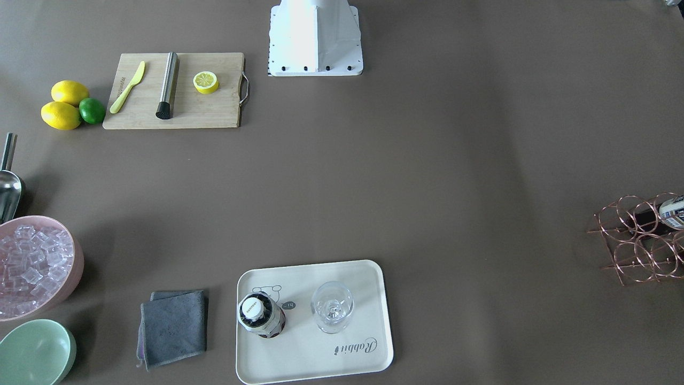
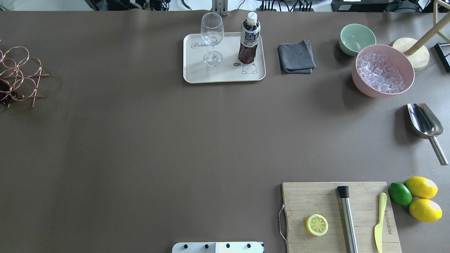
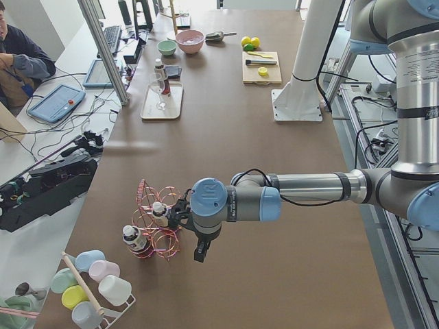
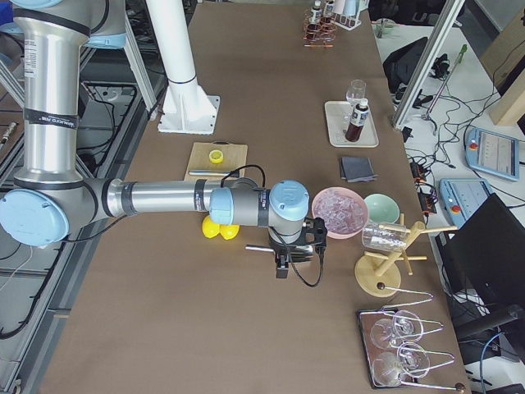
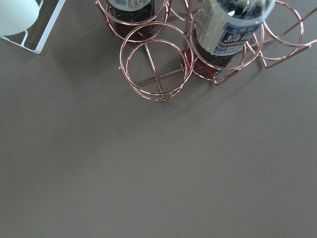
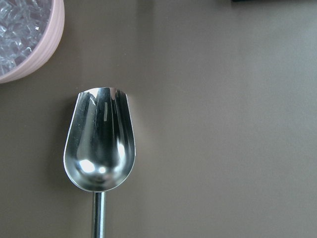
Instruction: Take tea from basket to plate
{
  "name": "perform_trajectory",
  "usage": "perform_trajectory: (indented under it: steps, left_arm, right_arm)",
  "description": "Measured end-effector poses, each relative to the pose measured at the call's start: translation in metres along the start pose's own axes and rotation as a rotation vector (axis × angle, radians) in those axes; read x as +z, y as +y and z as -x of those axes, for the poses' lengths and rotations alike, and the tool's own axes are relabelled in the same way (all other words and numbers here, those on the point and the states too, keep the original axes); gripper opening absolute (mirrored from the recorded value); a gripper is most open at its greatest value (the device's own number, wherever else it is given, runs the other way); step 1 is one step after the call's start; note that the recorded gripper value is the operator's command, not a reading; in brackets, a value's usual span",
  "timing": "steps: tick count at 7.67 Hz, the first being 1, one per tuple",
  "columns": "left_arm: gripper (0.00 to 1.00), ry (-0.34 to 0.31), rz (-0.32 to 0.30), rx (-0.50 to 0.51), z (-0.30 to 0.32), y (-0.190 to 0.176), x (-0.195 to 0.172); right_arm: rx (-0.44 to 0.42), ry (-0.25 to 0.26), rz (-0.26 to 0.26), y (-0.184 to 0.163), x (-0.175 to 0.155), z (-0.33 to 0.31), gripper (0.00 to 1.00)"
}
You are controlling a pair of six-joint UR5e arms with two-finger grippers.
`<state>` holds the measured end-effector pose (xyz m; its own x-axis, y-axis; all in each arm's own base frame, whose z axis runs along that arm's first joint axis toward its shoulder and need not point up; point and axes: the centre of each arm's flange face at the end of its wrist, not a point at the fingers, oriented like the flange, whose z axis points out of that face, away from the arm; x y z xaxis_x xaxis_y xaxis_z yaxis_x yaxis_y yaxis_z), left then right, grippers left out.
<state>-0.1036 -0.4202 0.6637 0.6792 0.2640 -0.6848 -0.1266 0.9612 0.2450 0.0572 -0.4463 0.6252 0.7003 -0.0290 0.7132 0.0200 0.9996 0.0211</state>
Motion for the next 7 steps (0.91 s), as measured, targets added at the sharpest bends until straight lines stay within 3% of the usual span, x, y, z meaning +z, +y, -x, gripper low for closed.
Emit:
perform_trajectory:
  steps: [2, 5, 7]
  left_arm:
    - [0.98, -0.004, -0.012, -0.024, 0.0, 0.006, 0.004]
    - [0.98, -0.005, 0.001, -0.225, -0.005, -0.011, 0.012]
    - [0.98, -0.001, 0.006, -0.264, -0.014, -0.018, 0.016]
  right_arm:
    - [0.0, 0.0, 0.0, 0.0, 0.0, 0.0, 1.0]
    - [0.003, 0.0, -0.005, 0.0, -0.002, -0.001, 1.0]
    - [0.004, 0.0, -0.006, 0.0, -0.003, -0.002, 1.0]
